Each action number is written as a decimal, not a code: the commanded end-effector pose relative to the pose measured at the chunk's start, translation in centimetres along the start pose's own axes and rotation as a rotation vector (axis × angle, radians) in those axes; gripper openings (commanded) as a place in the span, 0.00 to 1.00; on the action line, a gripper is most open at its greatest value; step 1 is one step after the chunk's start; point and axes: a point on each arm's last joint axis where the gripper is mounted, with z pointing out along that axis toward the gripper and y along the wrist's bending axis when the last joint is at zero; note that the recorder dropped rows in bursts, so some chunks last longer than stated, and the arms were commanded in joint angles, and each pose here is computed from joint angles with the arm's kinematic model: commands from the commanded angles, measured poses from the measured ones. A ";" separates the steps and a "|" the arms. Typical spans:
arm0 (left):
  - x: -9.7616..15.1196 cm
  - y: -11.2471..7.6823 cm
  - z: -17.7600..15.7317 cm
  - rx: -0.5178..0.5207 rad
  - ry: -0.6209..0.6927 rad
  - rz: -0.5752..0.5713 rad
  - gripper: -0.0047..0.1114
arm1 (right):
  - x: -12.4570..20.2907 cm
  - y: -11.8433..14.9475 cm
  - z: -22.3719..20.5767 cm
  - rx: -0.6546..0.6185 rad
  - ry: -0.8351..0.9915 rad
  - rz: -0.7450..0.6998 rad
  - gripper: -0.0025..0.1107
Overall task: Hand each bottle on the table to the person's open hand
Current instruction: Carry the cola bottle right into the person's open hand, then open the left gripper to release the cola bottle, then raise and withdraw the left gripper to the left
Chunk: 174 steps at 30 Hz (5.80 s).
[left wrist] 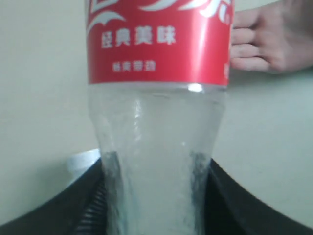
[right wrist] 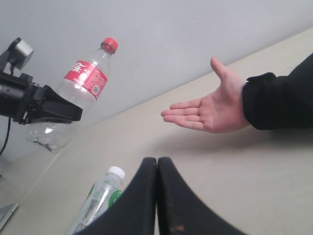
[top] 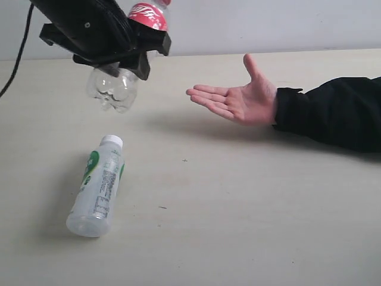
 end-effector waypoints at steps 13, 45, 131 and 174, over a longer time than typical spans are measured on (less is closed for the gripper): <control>1.5 -8.1 0.6 0.350 -0.039 -0.167 0.04 | 0.1 -0.1 0.0 0.006 -0.002 -0.012 0.03; -1.7 -10.2 15.3 0.322 -0.074 -0.302 0.04 | 0.1 -0.1 0.0 0.006 -0.002 -0.012 0.03; -4.4 -1.7 1.7 0.140 0.070 -0.061 0.04 | 0.1 -0.1 0.0 0.006 -0.002 -0.014 0.03; 19.0 6.3 -1.5 0.102 -0.329 -0.102 0.04 | 0.1 -0.1 0.0 0.007 0.004 -0.014 0.03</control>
